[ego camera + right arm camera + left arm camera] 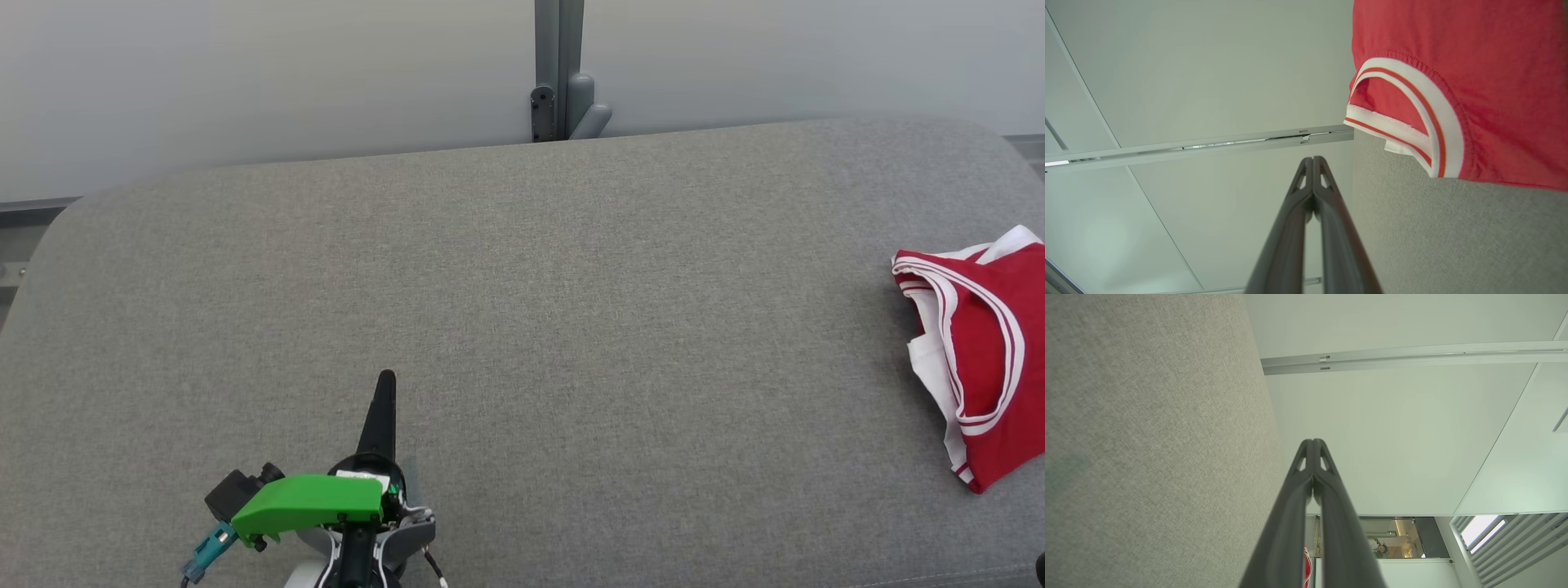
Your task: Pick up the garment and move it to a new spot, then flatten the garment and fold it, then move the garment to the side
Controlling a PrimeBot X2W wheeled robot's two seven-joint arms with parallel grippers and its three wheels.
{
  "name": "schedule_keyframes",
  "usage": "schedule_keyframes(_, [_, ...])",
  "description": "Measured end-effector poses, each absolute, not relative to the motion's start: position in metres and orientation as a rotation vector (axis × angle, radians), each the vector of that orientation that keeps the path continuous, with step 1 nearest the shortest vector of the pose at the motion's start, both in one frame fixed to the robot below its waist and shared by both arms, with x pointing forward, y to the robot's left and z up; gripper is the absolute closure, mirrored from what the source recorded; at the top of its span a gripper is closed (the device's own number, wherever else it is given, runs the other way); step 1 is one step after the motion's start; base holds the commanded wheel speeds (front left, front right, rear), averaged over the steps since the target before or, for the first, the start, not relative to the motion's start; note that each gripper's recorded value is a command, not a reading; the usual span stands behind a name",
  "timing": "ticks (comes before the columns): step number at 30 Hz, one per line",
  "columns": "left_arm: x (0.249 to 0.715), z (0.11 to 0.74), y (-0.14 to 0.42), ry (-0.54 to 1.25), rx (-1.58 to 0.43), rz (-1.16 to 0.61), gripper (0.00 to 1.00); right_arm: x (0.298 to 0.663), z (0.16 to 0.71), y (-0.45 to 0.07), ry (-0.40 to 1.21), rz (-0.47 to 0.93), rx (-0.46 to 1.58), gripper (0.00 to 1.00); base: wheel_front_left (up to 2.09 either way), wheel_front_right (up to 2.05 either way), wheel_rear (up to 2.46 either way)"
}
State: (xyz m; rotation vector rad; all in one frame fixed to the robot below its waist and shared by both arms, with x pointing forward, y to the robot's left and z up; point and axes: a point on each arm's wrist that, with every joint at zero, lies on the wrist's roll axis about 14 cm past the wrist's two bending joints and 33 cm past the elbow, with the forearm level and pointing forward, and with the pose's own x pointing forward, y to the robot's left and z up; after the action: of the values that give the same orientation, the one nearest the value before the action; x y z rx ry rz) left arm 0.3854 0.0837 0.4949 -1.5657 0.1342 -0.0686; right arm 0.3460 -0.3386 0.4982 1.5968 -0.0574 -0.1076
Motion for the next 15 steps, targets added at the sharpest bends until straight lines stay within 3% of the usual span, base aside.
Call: schedule_keyframes(15, [0.3855,0.495,0.0837,0.134,-1.566,-0.069,1.0,0.346,0.4982,-0.3386,-0.057,-0.108,1.597,1.0,0.0,0.0,0.0])
